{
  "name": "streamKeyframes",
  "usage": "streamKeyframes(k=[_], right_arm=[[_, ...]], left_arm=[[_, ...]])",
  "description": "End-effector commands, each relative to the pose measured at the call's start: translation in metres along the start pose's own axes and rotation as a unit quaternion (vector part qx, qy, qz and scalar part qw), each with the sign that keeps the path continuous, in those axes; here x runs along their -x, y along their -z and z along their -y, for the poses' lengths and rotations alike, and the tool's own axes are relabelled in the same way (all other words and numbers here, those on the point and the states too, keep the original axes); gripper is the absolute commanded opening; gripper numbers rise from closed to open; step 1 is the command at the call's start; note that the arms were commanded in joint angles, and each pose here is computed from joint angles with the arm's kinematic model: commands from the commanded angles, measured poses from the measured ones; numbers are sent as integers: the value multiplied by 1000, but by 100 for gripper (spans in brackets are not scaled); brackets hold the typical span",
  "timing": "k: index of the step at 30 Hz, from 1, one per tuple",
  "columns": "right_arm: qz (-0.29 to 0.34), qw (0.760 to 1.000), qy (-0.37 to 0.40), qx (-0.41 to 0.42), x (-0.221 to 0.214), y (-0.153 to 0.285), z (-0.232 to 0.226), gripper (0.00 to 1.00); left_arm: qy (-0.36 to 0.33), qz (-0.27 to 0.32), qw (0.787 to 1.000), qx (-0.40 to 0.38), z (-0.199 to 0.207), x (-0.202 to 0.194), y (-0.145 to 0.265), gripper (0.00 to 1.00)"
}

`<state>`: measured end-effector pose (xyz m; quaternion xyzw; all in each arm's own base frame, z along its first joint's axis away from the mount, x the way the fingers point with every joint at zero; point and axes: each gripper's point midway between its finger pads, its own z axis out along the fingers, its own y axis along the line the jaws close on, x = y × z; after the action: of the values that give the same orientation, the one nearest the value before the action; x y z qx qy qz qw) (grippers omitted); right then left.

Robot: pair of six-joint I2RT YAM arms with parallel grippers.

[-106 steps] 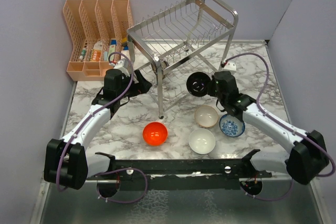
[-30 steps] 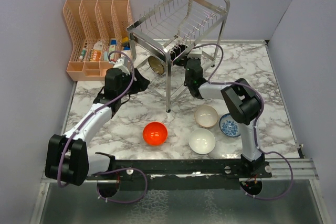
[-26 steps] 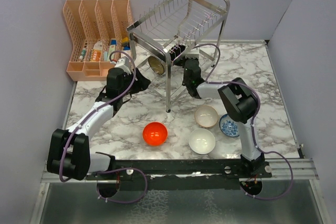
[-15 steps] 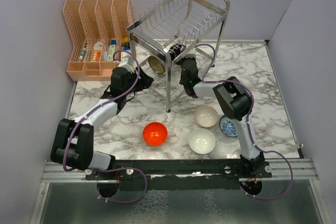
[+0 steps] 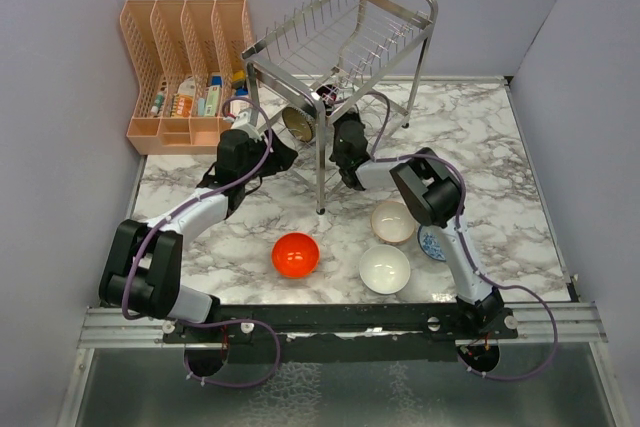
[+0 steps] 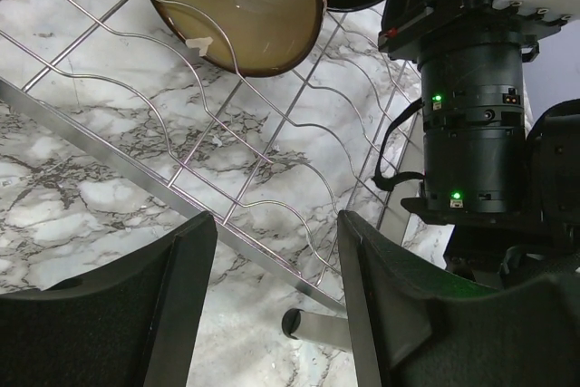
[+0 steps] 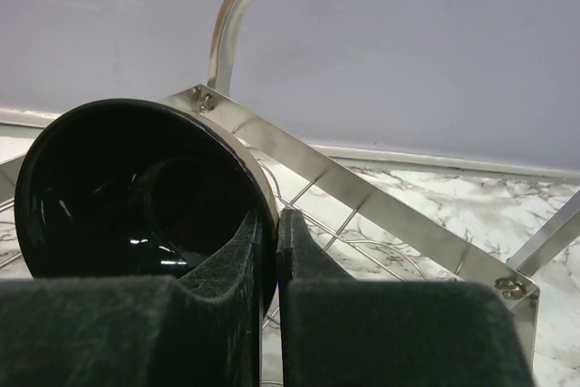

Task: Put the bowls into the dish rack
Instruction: Place the bowl in the dish rack.

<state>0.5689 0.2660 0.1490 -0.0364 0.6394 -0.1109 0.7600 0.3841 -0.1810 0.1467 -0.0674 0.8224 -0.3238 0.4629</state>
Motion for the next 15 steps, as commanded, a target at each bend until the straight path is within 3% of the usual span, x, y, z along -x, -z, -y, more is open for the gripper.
streamKeyframes(k=[1, 15], right_arm=[[74, 996, -36, -26, 49, -6, 2, 1], [110, 993, 32, 16, 51, 15, -23, 1]], left_arm=[[-10, 7, 1000, 0, 0, 0, -4, 58], [-10, 2, 1000, -1, -1, -3, -6, 58]])
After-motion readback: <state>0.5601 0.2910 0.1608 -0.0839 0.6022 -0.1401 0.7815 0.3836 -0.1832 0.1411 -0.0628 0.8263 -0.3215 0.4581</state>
